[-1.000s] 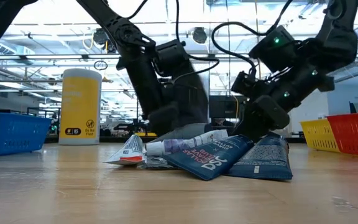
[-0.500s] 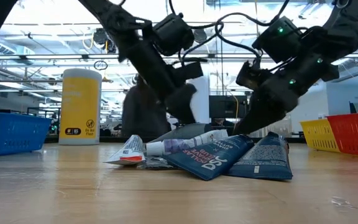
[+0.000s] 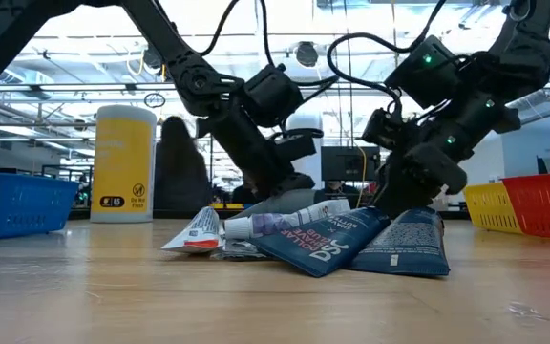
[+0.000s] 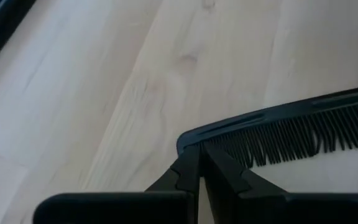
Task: Pick & Place Travel size toiletries
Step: Put the black comb into the red basket
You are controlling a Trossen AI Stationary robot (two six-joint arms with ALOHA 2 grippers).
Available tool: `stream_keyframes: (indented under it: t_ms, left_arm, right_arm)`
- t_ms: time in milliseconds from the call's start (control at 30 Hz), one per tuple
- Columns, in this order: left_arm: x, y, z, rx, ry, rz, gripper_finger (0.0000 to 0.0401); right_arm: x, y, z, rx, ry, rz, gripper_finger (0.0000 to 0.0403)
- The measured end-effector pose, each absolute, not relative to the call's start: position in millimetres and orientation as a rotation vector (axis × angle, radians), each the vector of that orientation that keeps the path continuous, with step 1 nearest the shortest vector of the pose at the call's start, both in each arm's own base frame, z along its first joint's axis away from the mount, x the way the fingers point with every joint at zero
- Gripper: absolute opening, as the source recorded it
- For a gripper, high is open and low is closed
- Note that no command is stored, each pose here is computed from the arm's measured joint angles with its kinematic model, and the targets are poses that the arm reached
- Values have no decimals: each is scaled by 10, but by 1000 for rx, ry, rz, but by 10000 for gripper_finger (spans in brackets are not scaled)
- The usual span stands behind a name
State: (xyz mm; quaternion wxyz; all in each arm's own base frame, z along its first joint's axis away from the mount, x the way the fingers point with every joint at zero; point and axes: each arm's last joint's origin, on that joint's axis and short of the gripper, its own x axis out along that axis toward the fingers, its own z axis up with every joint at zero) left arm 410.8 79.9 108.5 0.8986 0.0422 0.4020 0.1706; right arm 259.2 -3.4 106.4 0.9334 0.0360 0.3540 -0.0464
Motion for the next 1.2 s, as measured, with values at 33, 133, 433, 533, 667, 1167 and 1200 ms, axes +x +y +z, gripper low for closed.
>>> stream_keyframes:
  t_ms: [33, 133, 433, 533, 667, 1167, 1200]
  left_arm:
    - [4095, 785, 1080, 84, 850, 351, 26]
    - [4069, 728, 1121, 62, 873, 366, 26]
    - [4056, 477, 1414, 80, 816, 373, 26]
    - [4064, 380, 1458, 74, 801, 339, 26]
    - [4095, 242, 1448, 85, 793, 164, 26]
    - [4152, 587, 1067, 109, 810, 408, 26]
    - [4138, 590, 1078, 98, 823, 407, 26]
  right_arm:
    - [2586, -36, 1066, 73, 729, -98, 93]
    - [2540, -57, 1062, 53, 774, -157, 91]
    - [2480, -76, 1186, 91, 764, -247, 94]
    - [2483, -77, 1190, 141, 752, -263, 106]
    - [2517, -76, 1172, 165, 715, -269, 136]
    - [2595, -117, 922, 20, 641, -323, 203]
    - [2587, -122, 917, 3, 653, -337, 201]
